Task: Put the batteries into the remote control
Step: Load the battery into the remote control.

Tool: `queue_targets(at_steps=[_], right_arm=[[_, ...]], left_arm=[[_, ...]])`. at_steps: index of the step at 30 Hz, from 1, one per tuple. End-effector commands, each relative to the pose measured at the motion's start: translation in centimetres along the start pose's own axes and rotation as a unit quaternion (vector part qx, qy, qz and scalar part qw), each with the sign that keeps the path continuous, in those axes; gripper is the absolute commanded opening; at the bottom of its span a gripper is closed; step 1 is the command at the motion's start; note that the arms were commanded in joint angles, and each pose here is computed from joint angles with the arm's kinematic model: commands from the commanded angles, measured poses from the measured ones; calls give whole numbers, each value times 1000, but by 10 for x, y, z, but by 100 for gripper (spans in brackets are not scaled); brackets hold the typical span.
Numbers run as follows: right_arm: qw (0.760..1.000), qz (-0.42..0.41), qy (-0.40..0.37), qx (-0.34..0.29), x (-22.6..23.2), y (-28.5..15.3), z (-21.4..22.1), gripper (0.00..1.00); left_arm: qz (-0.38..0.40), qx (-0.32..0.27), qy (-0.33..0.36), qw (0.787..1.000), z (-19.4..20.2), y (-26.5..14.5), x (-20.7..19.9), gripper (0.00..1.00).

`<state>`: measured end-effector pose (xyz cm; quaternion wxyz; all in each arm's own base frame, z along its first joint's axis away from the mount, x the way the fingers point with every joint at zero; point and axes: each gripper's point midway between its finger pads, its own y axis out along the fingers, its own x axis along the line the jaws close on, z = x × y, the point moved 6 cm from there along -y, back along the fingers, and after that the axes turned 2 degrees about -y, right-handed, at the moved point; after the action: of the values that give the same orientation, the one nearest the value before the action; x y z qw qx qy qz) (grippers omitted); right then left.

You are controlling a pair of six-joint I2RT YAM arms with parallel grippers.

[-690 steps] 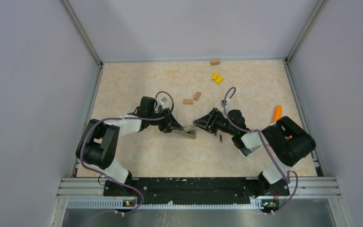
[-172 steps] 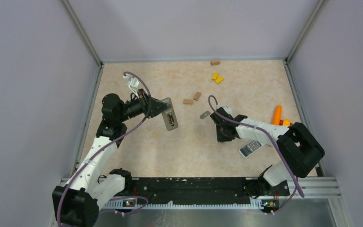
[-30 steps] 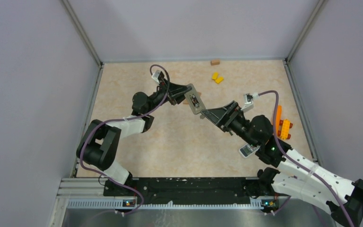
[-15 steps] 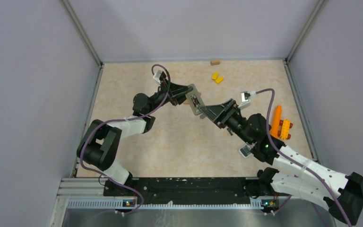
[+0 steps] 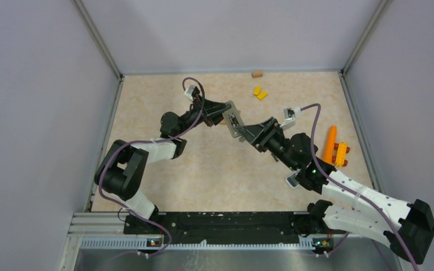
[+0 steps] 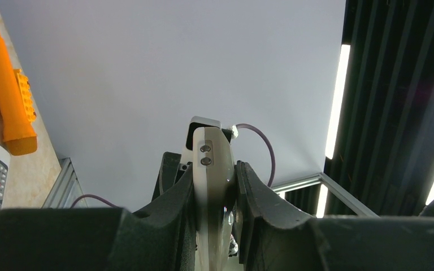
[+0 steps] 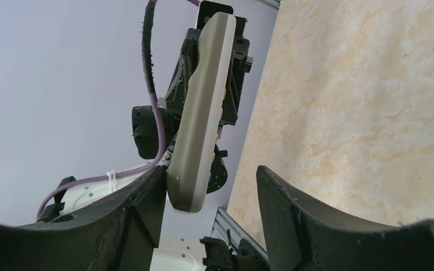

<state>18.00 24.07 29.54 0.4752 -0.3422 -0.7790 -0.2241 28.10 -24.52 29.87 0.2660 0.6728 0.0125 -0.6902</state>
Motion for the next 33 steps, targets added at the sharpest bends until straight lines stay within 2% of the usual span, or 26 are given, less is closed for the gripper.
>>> queue_targets(at_steps=[1,19,33], right_arm=[[1000,-3,-3,-4,10,5,-3,59],[995,96,14,1,-9,8,-2,51],[980,197,15,14,-34,10,2,43]], left_arm=[[48,21,25,998,11,1,-21,4],[44,28,49,997,18,0,-28,2],[40,34,74,996,26,-1,-38,1]])
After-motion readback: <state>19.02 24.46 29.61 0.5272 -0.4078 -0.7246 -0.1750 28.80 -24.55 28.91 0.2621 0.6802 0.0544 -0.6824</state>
